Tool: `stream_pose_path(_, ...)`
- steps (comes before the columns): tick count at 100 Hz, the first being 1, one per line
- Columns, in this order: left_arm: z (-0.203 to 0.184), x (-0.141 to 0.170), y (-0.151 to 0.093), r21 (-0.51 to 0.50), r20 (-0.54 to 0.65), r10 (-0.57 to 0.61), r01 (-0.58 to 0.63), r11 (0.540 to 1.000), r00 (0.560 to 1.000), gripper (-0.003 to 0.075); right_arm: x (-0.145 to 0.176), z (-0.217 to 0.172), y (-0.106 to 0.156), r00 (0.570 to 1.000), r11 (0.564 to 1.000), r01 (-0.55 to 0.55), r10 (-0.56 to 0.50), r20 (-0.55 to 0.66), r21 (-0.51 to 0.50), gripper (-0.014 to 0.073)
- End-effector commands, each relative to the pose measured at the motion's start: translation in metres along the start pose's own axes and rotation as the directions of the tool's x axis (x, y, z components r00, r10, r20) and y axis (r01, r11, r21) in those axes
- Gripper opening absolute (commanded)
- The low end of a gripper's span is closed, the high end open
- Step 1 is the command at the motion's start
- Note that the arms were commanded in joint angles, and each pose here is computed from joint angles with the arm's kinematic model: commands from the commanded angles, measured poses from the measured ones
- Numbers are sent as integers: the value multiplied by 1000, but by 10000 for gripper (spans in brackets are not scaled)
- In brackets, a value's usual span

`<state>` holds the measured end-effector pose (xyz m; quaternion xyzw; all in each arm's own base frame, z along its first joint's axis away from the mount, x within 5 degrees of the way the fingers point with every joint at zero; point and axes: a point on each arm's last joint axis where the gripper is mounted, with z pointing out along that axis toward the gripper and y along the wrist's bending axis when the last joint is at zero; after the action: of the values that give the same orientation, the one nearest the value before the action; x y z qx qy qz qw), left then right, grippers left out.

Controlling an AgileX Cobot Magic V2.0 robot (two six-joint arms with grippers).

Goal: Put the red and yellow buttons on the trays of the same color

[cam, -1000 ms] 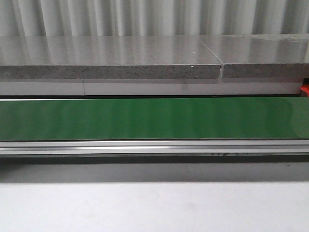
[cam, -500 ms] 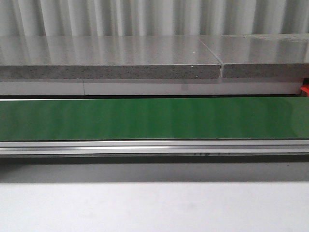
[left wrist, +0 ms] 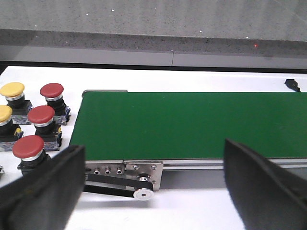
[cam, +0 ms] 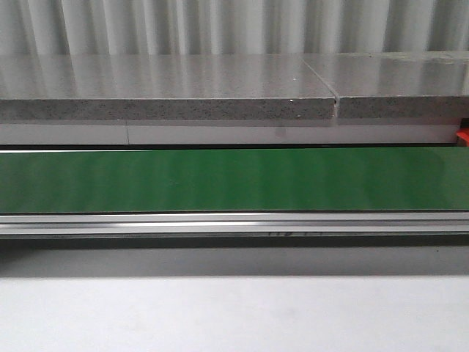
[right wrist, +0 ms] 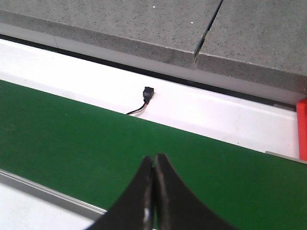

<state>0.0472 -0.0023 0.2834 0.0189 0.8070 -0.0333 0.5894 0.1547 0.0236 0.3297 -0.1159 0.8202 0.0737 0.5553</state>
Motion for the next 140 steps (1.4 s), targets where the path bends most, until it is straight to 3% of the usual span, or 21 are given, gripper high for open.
stream_pose_path(1, -3, -13, -2, 23, 83, -11, 9, 1000, 997, 692, -13, -6, -2, 997, 1000, 4, -6, 75, 28, -68)
stream_pose_path(12, -3, -13, -2, 26, 84, -35, 33, 999, 996, 669, -13, -6, -2, 997, 1000, 4, -6, 75, 28, -68)
stream_pose_path(22, -2, -14, 1, 7, 88, -143, 143, 990, 986, 657, -13, -6, -2, 997, 1000, 4, -6, 75, 28, -68)
stream_pose_path(48, 4, -25, 20, -180, 167, -303, 331, 926, 938, 657, -13, -6, -2, 997, 1000, 4, -6, 75, 28, -68)
stream_pose_path(77, 34, -39, 32, -391, 38, -261, 255, 884, 965, 657, -13, -6, -2, 997, 1000, 4, -6, 75, 28, -68)
stream_pose_path(115, 91, -89, 33, -503, -125, -259, 163, 849, 958, 657, -13, -6, -2, 997, 1000, 4, -6, 74, 27, -68)
stream_pose_path(140, 139, -91, 42, -554, -222, -279, 115, 825, 934, 635, -13, -6, -2, 997, 1000, 4, -6, 74, 27, -68)
